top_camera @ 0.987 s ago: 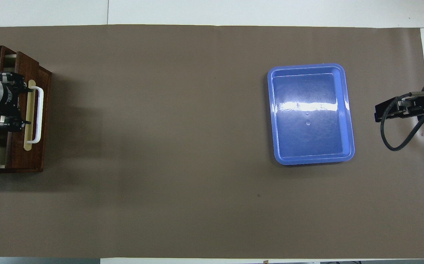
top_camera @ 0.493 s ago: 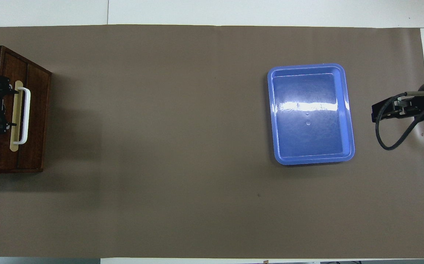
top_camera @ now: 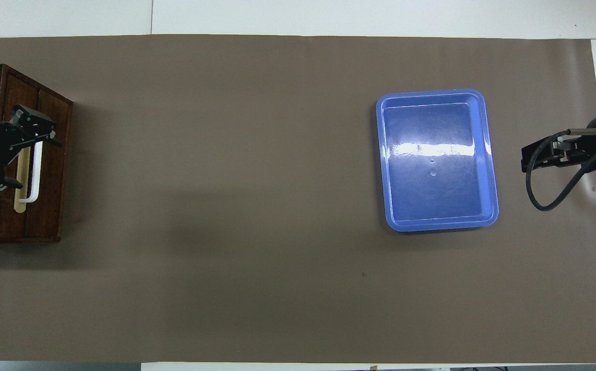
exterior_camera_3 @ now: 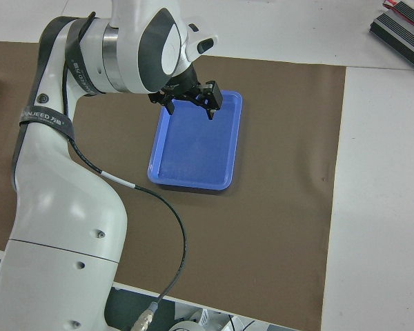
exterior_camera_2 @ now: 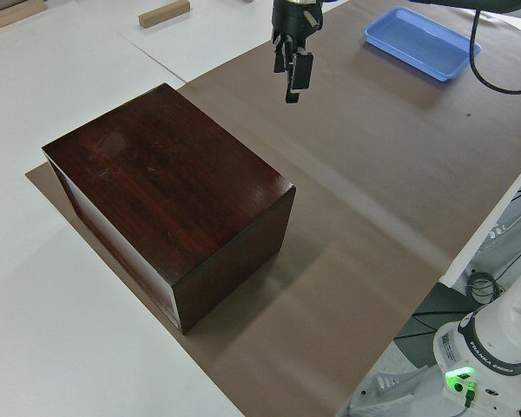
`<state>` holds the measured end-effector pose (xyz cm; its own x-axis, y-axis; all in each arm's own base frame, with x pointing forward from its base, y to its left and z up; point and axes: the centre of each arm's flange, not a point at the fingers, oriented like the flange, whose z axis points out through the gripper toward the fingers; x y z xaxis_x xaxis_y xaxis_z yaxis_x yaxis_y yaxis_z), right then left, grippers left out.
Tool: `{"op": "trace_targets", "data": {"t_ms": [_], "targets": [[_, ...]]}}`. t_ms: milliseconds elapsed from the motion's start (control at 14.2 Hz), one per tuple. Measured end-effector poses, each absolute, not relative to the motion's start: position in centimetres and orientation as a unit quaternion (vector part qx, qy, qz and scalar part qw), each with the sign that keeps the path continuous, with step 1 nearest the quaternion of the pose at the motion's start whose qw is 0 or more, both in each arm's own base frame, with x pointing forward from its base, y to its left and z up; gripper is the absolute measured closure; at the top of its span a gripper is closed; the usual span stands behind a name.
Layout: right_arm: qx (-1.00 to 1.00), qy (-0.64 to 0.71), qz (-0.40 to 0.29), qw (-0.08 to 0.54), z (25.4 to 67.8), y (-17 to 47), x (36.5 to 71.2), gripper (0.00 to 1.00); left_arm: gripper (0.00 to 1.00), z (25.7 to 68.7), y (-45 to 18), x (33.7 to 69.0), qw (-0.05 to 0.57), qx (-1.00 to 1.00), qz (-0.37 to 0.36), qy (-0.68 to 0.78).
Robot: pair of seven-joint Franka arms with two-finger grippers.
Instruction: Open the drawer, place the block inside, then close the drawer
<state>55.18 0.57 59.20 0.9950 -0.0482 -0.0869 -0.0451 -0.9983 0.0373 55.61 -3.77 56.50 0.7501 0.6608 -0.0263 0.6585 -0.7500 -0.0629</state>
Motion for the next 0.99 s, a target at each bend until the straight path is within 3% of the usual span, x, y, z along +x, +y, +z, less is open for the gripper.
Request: {"op": "trace_targets", "data": {"t_ms": [423,987], "targets": [[0.999,-0.023,-0.044,0.018,59.2,0.6,55.2,0.0,0.0,57.9,-6.3,54.5,0.015,-0.987,0.053,-0.152],[0.998,-0.031,-0.044,0.018,59.2,0.6,55.2,0.0,0.0,59.2,-6.5,54.2,0.006,-0.998,0.057,-0.034]]}}
